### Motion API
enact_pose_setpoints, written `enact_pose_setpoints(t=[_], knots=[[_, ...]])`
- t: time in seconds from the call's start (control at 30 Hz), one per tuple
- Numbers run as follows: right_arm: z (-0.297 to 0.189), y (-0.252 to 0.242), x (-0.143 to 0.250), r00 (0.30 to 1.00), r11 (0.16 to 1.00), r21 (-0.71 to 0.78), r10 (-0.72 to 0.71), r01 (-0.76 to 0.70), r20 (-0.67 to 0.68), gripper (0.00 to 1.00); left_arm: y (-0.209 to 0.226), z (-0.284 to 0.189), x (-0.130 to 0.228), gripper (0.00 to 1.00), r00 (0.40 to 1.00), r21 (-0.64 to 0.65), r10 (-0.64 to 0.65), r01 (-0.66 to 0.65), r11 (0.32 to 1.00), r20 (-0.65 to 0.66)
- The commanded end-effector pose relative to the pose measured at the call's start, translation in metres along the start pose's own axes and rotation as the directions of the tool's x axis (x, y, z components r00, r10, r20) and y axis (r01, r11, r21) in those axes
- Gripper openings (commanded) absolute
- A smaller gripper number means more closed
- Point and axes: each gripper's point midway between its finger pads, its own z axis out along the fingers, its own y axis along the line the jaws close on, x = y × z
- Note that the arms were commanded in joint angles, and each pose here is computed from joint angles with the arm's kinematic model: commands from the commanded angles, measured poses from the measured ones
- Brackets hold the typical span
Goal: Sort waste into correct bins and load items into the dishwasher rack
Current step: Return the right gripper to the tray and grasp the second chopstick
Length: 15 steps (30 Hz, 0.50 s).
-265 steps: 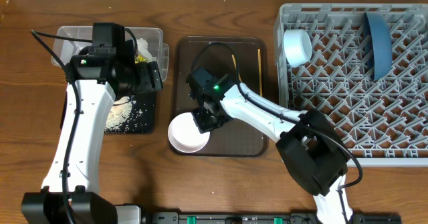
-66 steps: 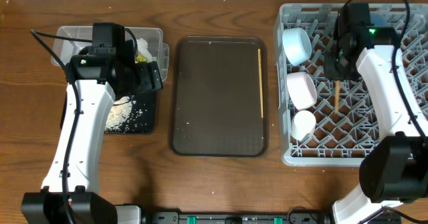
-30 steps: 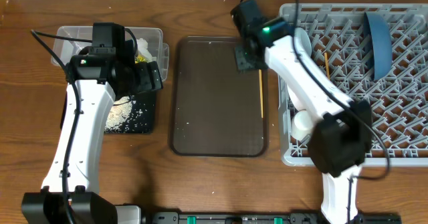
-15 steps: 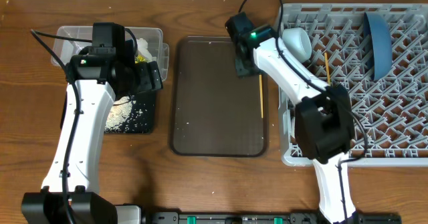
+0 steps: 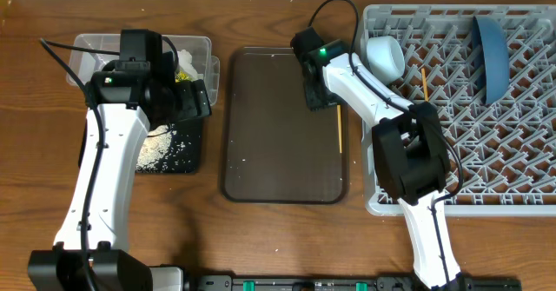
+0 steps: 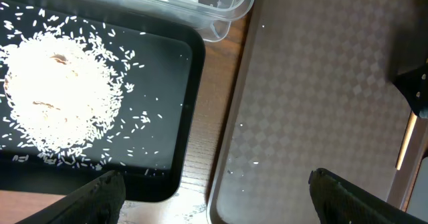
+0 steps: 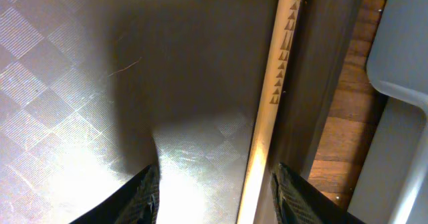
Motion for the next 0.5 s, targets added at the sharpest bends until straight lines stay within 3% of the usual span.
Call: enact_pose_setpoints(t=[0.0, 0.47], knots=[[0.006, -0.008, -0.002, 0.999, 0.999, 0.007, 0.033, -0.033, -0.009, 0.51, -0.002, -0.007, -0.006, 0.91, 1.000, 0.011, -0.005, 0.005, 1.000, 0.024], [0.010, 0.015, 0.015, 0.996, 0.990, -0.144, -0.006, -0.007, -0.092, 0.39, -0.002, -0.007, -0.006, 0.91, 1.000, 0.011, -0.005, 0.005, 1.000, 0.024]])
